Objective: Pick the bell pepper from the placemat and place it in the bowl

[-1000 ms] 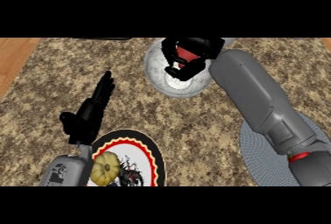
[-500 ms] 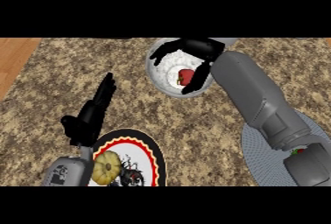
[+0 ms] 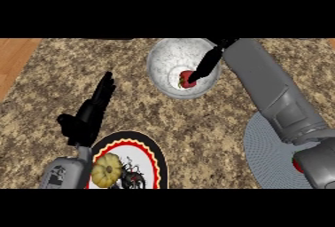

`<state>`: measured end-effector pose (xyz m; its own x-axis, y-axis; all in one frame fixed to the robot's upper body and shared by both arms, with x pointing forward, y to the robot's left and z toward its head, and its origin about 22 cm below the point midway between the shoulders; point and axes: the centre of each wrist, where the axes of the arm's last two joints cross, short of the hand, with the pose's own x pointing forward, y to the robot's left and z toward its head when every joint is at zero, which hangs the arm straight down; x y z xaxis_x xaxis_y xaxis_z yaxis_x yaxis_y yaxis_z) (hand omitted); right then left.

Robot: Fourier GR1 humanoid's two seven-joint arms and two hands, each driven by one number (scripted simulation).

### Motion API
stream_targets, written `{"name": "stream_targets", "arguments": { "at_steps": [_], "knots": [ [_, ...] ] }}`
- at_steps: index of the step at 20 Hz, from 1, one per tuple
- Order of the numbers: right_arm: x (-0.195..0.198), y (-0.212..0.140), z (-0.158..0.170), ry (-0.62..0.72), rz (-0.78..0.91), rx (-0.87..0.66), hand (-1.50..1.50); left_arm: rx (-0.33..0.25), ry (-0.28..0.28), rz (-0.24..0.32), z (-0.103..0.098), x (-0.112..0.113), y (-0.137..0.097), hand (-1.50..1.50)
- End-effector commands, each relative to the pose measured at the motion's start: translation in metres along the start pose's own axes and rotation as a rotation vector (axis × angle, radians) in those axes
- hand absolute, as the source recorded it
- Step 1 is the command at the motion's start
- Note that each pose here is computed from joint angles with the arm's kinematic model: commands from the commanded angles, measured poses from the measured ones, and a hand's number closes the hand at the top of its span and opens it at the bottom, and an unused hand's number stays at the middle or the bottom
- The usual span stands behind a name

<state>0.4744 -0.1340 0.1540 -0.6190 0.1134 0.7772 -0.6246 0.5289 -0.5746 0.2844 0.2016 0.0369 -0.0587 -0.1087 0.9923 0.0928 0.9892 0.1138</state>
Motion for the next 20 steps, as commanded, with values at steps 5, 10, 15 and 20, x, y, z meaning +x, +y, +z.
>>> {"name": "stream_targets", "arguments": {
  "at_steps": [5, 10, 15, 20],
  "knots": [
    [-0.002, -0.042, 0.044, 0.002, -0.245, 0.025, -1.50, -0.010, 0.007, 0.005, 0.010, -0.006, -0.007, 0.00],
    [0.000, -0.050, 0.050, 0.012, -0.318, 0.043, -1.50, -0.030, -0.013, -0.003, 0.003, 0.004, -0.007, 0.00],
    [0.007, -0.067, 0.063, 0.019, -0.353, 0.087, -1.50, -0.022, -0.031, -0.006, -0.003, 0.004, -0.008, 0.00],
    [0.002, -0.066, 0.077, 0.013, -0.344, 0.086, -1.50, -0.021, -0.020, -0.001, -0.002, -0.001, -0.007, 0.00]
  ]
}}
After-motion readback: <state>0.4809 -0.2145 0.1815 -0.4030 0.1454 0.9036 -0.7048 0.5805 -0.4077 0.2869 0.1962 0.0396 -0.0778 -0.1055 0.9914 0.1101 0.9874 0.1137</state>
